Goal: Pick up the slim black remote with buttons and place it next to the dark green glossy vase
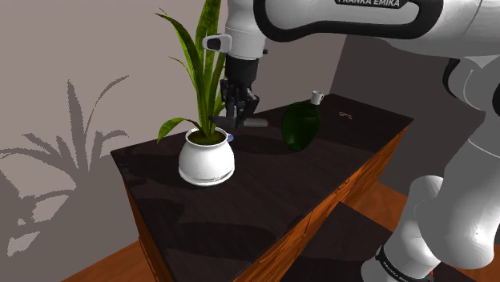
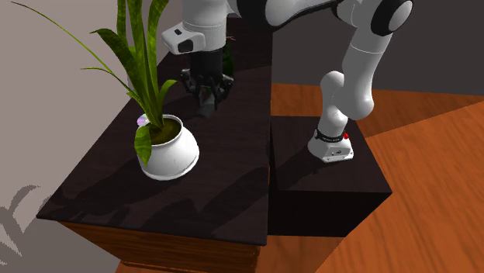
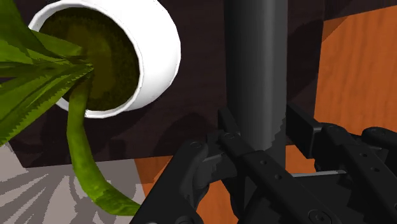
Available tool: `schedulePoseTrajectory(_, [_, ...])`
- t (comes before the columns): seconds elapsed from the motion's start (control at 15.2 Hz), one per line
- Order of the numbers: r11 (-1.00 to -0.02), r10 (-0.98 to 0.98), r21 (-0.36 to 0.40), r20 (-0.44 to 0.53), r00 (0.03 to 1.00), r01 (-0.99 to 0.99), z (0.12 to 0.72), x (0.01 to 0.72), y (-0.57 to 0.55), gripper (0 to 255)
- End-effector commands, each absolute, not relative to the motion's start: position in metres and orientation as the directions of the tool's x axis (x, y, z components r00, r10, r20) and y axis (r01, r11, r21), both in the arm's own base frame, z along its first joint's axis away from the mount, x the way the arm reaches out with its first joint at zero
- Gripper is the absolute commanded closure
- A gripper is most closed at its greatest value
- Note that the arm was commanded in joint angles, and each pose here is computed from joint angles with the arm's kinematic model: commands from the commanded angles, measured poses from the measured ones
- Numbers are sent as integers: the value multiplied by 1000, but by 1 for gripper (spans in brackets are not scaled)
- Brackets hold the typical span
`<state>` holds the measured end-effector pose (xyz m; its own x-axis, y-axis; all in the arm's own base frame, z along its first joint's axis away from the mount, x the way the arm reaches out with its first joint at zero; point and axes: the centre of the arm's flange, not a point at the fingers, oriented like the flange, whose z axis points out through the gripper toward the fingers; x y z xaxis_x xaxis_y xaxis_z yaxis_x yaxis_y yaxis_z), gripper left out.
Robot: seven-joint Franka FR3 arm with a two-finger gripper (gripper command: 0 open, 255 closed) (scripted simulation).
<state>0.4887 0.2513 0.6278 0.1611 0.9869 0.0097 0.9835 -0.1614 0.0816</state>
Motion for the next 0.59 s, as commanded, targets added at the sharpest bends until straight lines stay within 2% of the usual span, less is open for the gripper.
schedulePoseTrajectory(0.0, [-161, 987, 81, 10, 161, 984, 627, 485, 226, 255])
schedulePoseTrajectory(0.53, [-161, 987, 81, 10, 161, 984, 627, 468, 121, 255])
